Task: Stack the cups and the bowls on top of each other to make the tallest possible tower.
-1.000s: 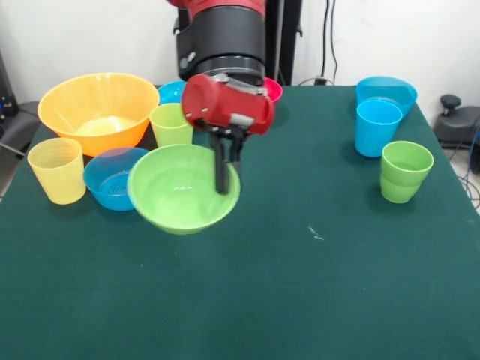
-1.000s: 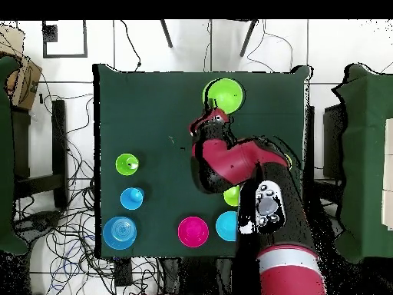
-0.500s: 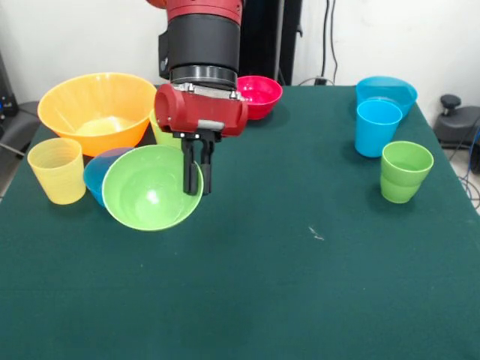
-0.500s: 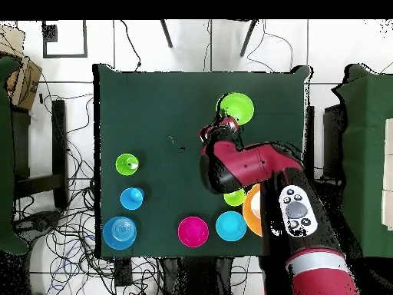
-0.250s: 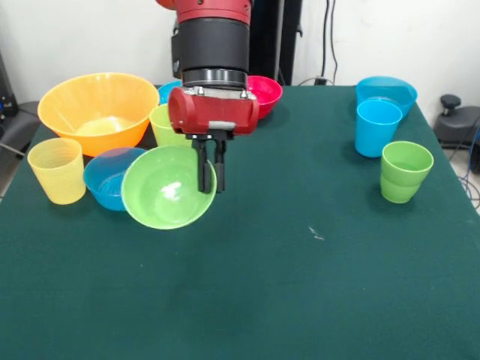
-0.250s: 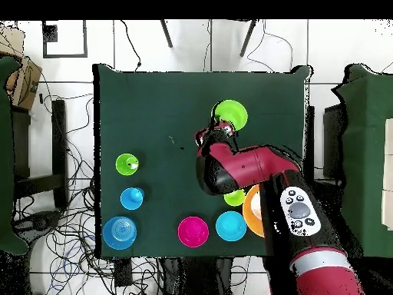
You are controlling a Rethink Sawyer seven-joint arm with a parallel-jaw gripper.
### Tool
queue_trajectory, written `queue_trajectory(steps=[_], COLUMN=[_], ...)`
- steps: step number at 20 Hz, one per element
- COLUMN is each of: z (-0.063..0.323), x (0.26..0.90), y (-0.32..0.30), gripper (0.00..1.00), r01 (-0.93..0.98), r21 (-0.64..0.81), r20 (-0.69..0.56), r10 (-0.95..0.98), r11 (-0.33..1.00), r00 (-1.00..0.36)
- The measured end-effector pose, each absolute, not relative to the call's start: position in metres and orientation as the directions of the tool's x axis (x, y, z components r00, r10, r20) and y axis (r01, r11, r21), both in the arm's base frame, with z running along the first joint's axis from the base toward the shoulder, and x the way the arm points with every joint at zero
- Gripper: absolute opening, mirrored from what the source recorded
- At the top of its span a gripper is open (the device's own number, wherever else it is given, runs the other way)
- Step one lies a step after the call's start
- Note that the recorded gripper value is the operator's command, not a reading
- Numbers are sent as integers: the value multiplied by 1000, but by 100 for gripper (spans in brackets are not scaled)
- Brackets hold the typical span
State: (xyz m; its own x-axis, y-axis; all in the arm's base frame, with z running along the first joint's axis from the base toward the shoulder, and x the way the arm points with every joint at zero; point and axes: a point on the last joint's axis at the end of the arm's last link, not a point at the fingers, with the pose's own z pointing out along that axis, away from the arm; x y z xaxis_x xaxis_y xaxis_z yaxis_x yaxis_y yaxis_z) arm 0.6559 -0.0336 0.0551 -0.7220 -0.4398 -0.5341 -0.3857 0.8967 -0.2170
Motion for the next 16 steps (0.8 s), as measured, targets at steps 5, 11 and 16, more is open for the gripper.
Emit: queue_trajectory(steps=[5,11,16], z=[53,49,47], x=[652,649,644], y=[-19,6,28], gripper=[0,0,0], r01=[-390,-415,-448], r21=[-190,-181,-195], r20=[-530,-522,-513], r10=[-428,-444,-480], r11=[901,892,872], r00=[-732,-728,-711])
